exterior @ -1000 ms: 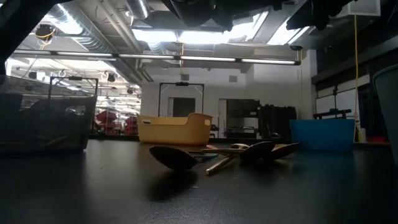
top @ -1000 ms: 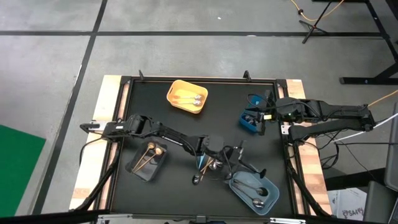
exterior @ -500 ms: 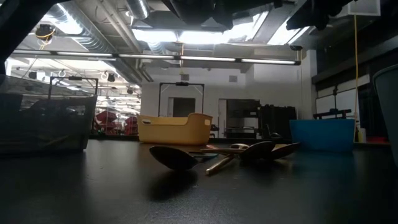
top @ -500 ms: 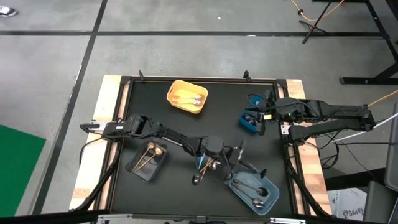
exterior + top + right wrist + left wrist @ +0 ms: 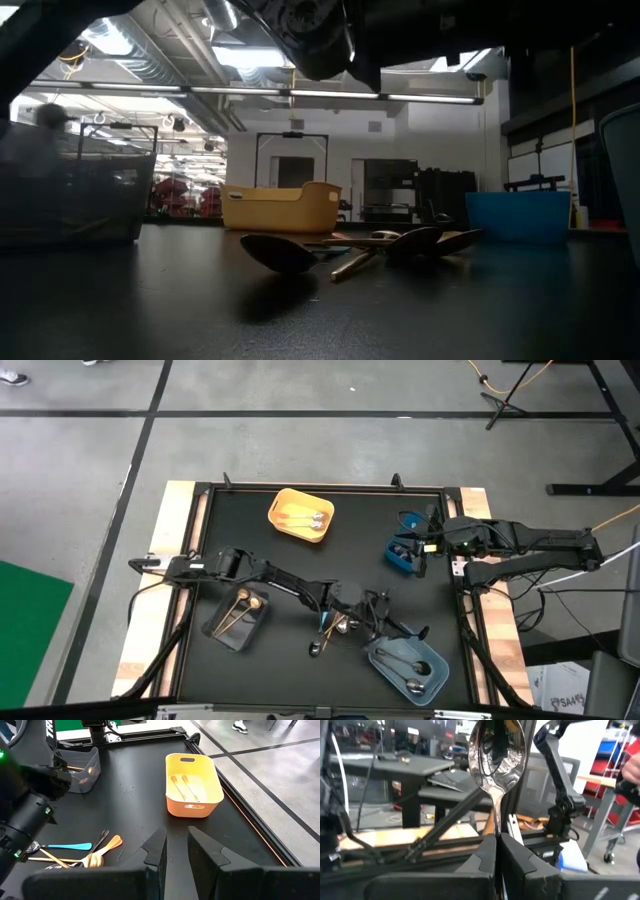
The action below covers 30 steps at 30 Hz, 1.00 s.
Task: Sort silverware by color (type)
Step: Put the black spoon into the light blue bin
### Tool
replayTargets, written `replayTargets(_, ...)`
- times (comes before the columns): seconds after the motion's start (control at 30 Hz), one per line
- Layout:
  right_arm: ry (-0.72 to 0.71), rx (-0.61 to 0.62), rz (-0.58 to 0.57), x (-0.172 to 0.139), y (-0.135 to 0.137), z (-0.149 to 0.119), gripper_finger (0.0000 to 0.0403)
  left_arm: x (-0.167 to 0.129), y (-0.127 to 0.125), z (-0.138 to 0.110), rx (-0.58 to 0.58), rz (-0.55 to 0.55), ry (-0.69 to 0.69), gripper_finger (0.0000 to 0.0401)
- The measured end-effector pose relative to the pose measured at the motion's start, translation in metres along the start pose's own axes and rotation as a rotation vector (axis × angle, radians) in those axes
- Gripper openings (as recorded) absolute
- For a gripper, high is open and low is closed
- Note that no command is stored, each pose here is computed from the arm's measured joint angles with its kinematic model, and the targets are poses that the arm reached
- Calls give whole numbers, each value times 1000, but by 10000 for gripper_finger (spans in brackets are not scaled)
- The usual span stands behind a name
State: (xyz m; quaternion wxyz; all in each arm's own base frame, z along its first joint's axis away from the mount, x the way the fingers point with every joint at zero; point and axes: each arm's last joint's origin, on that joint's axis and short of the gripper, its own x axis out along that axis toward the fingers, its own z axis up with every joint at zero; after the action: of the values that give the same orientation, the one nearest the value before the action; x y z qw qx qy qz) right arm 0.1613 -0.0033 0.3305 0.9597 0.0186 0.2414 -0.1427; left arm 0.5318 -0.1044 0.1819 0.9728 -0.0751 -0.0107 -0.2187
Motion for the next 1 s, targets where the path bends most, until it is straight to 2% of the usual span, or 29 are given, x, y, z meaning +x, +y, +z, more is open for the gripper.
replayTargets(0.53,0,0,0,0,0,0,67,0,0,-3,-2,-10,28,8)
replayTargets(1.0,0,0,0,0,0,0,67,0,0,-3,3,-13,28,40)
